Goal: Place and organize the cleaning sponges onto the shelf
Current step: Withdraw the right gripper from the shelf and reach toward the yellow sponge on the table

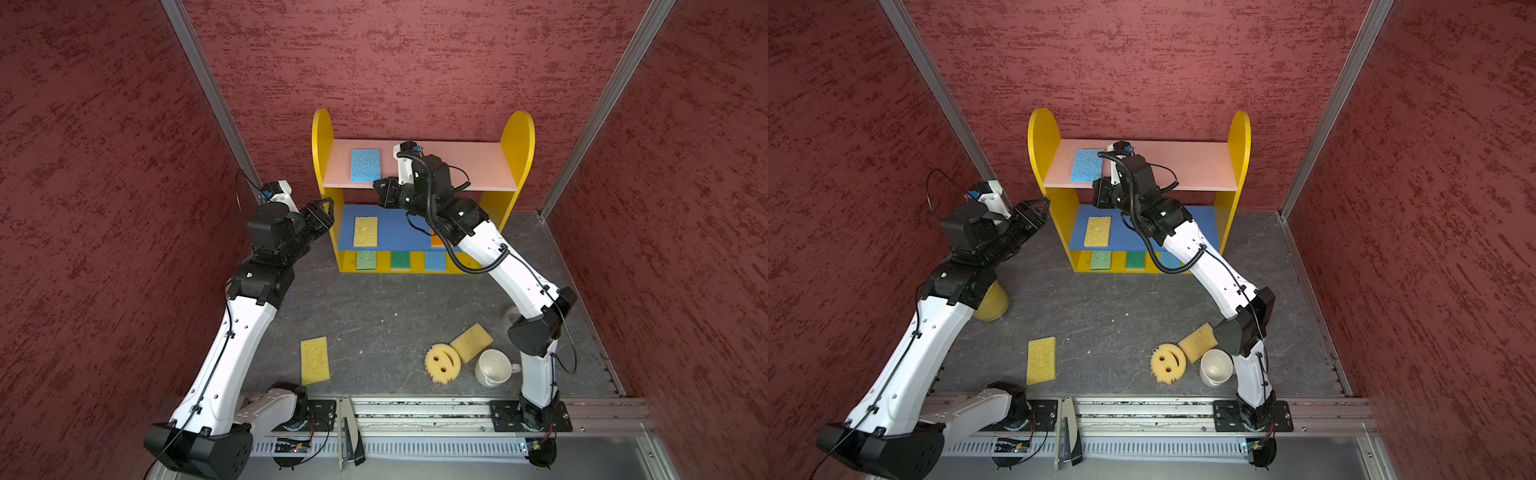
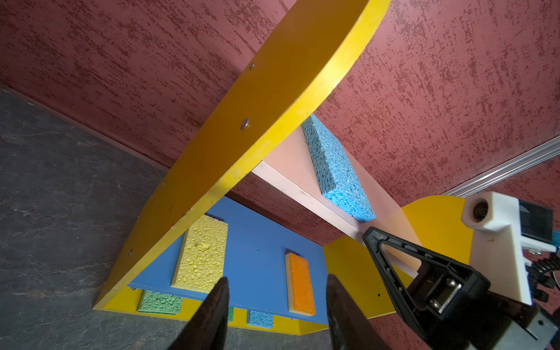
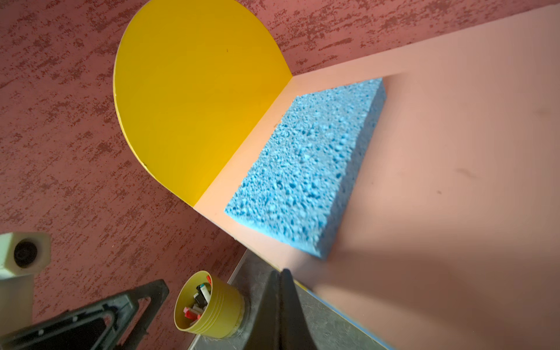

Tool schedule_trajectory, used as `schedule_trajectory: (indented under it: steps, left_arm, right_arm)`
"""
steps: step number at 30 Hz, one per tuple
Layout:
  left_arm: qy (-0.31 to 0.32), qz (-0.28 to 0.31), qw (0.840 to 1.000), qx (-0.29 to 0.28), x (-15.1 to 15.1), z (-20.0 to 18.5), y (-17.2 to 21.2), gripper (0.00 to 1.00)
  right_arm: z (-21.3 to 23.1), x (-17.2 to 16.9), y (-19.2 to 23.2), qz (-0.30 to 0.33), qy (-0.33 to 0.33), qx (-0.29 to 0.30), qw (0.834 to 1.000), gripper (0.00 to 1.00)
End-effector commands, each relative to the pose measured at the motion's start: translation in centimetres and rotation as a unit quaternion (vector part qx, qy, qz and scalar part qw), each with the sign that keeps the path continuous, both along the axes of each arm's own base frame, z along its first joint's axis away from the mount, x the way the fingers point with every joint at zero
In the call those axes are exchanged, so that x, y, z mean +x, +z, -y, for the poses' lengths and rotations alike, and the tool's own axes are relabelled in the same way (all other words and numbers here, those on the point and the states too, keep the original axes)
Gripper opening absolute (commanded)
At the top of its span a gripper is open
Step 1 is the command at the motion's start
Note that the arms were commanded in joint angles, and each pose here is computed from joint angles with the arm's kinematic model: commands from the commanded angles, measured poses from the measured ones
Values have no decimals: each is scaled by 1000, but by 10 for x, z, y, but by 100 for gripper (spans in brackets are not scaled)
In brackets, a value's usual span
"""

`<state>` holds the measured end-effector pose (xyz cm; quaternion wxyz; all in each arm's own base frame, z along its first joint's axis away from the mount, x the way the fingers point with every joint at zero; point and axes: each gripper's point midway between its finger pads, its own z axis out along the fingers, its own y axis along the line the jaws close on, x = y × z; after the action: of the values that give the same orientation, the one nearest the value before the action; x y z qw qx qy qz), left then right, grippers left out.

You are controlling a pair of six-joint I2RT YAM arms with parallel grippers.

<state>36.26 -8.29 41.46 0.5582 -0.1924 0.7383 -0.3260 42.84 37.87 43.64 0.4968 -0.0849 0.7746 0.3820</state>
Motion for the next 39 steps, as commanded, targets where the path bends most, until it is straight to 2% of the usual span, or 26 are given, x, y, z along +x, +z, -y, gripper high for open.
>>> schedule_trajectory:
  steps: [1, 5, 11, 14, 19, 22, 24, 28, 30, 36, 39]
  left_arm:
    - [-6, 9, 1000, 1, -7, -1, 6, 54]
    - [4, 6, 1000, 6, -19, -7, 1, 58]
    - [30, -39, 998, 27, -43, -23, -35, 65]
    - [48, -75, 995, 42, -59, -34, -64, 70]
    - [97, -136, 985, 52, -95, -60, -113, 77]
    - [134, -157, 977, 46, -113, -78, -135, 83]
    - [156, -171, 972, 44, -123, -88, -146, 87]
    - [202, -226, 952, 43, -135, -108, -174, 100]
    - [198, -258, 945, 40, -136, -109, -192, 100]
    - [171, -347, 922, 12, -144, -104, -250, 100]
    - [170, -366, 915, -3, -151, -105, -269, 100]
  right_arm:
    - [31, -30, 48, 63, -20, 16, 998, 0]
    - [71, -64, 52, 94, -59, 12, 994, 0]
    - [119, -108, 16, 80, -96, -22, 992, 4]
    - [124, -123, -24, 50, -88, -53, 993, 9]
    - [121, -139, -112, -23, -66, -118, 991, 14]
    - [111, -152, -165, -68, -41, -148, 986, 20]
    - [99, -165, -194, -94, -26, -157, 983, 29]
    - [63, -191, -229, -117, 23, -152, 981, 48]
    - [39, -206, -244, -121, 56, -156, 979, 53]
    - [-25, -239, -294, -135, 153, -189, 961, 55]
    - [-51, -252, -312, -135, 200, -198, 950, 55]
